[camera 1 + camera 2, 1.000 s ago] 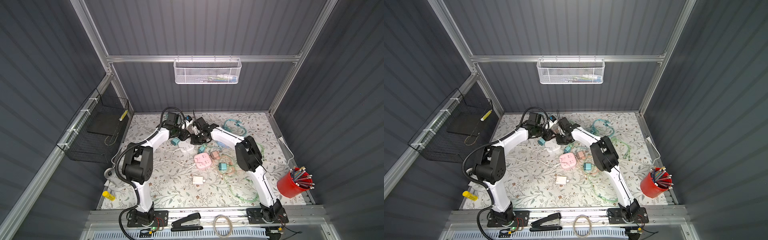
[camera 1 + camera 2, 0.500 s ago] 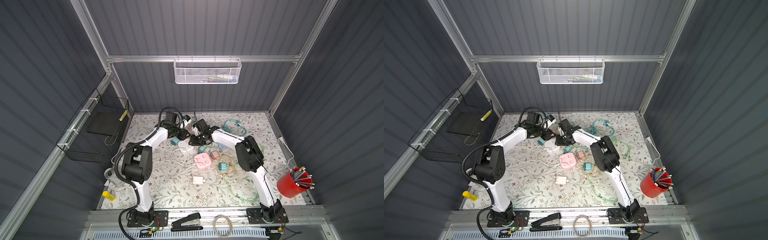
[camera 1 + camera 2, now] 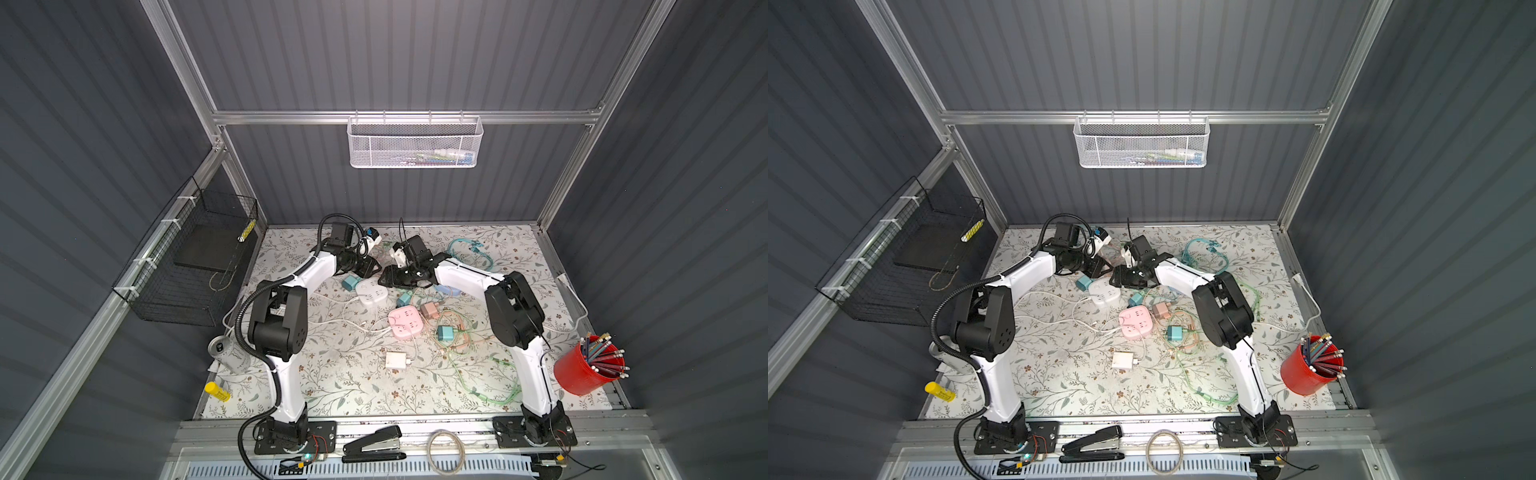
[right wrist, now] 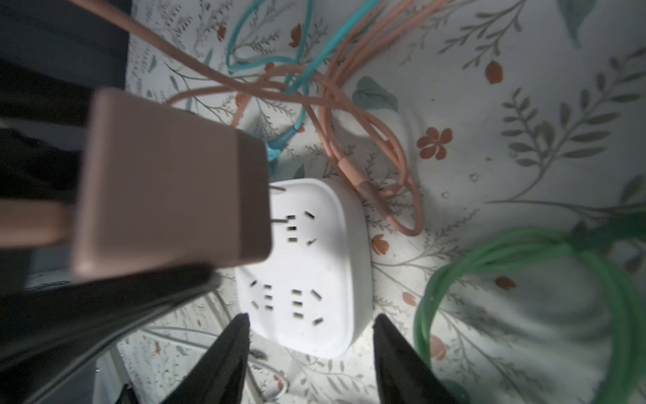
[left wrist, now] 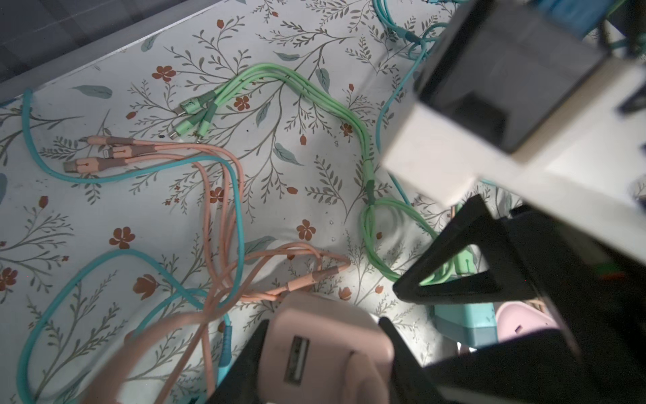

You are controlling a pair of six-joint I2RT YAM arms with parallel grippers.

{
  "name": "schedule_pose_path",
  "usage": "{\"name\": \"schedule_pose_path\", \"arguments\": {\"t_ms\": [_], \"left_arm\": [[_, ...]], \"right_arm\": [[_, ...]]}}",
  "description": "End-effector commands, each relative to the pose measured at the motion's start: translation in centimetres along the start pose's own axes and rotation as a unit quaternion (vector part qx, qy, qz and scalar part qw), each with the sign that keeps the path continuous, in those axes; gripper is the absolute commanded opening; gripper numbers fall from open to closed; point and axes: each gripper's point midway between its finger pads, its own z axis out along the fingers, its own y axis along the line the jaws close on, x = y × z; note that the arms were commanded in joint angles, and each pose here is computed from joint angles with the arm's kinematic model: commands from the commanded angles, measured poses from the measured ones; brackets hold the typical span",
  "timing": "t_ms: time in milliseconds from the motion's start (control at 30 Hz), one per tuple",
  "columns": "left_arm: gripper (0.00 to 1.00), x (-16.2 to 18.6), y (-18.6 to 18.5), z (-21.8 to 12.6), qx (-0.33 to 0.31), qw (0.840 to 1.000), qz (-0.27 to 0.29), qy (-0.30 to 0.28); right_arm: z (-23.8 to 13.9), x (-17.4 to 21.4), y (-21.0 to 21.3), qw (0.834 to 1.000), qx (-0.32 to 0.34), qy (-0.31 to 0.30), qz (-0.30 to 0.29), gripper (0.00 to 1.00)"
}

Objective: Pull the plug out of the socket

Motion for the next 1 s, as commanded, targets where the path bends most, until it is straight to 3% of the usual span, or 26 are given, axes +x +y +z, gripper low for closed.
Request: {"name": "schedule_pose_path", "arguments": {"t_ms": [0, 500, 633, 967], "left_arm": [[0.20, -1.3, 0.1, -0.1, 0.005, 1.000, -0.017, -0.012], [0.23, -0.7, 1.2, 3.0, 0.027, 0.993, -0.108, 0.032], [0.23, 0.0, 1.3, 3.4, 0.027, 0.991, -0.126, 0.045], [0.25, 1.7, 2.5, 4.7, 0.003, 0.978, -0.181, 0.107]], "right_arm": [[-2.3, -1.9, 2.6, 0.998, -0.036, -0.041, -0.022, 0.62], [-10.9, 0.0, 1.7, 0.992, -0.011, -0.109, -0.057, 0.68], [-13.3, 1.2, -0.4, 0.988, 0.037, -0.136, -0.064, 0.70], [-17.6, 4.8, -5.0, 0.981, 0.106, -0.163, -0.018, 0.73]]}}
